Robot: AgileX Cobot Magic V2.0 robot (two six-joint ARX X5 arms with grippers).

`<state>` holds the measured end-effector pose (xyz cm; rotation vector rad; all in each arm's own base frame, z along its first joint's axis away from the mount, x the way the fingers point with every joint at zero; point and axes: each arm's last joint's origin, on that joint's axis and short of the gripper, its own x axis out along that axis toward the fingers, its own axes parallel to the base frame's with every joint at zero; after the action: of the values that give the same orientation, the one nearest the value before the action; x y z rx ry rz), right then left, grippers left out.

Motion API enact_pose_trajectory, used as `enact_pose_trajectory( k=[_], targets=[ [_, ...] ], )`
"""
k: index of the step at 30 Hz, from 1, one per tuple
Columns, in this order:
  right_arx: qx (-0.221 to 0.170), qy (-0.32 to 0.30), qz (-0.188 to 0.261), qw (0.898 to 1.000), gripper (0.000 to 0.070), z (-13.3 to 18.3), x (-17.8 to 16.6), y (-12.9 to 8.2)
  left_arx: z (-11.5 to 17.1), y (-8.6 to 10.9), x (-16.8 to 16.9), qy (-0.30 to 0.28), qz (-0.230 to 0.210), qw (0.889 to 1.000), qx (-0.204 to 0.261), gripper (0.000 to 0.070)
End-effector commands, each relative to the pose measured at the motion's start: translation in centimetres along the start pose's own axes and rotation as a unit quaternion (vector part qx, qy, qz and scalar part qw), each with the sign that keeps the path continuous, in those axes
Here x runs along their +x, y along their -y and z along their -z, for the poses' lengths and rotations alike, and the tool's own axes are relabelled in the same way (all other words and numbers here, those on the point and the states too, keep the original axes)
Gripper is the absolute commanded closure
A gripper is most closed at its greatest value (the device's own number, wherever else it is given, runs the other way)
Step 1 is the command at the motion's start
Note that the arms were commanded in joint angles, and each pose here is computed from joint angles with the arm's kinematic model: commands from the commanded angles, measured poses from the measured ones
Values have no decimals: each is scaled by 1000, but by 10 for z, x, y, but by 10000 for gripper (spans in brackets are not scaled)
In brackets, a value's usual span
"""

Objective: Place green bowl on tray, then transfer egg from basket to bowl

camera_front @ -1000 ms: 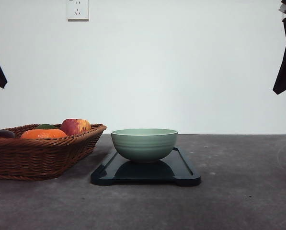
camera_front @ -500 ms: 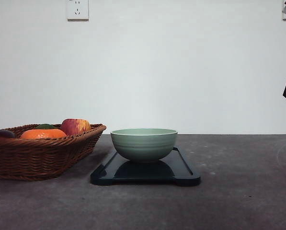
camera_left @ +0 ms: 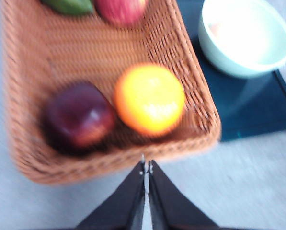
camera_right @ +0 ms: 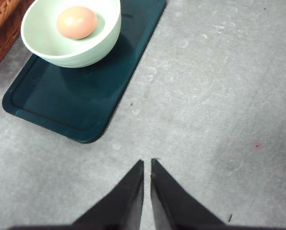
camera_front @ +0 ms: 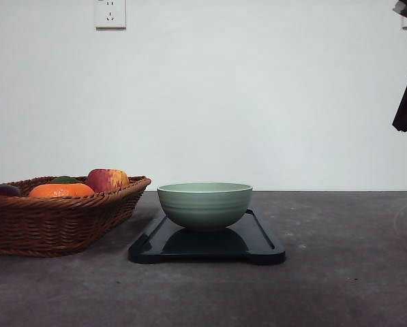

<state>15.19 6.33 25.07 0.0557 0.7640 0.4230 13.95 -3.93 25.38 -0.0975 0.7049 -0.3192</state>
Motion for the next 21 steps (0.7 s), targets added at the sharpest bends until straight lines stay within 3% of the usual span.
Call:
enact_pose_trajectory(
  k=[1,7,10,21],
  targets=[
    [-5,7,-2,1000,682,-3,-1,-1,1,-3,-4,28,-7,999,26,700],
    [-5,7,-2,1000,682,-3,-1,-1,31,-21,-5,175,-44,983,25,700],
    [-5,7,-2,1000,682,-3,-1,-1,55,-27,-2,218,-57,974,28,700],
    [-5,6,-2,1000,682,-3,-1,-1,108,-40,21,258,-99,961,20,700]
  ],
)
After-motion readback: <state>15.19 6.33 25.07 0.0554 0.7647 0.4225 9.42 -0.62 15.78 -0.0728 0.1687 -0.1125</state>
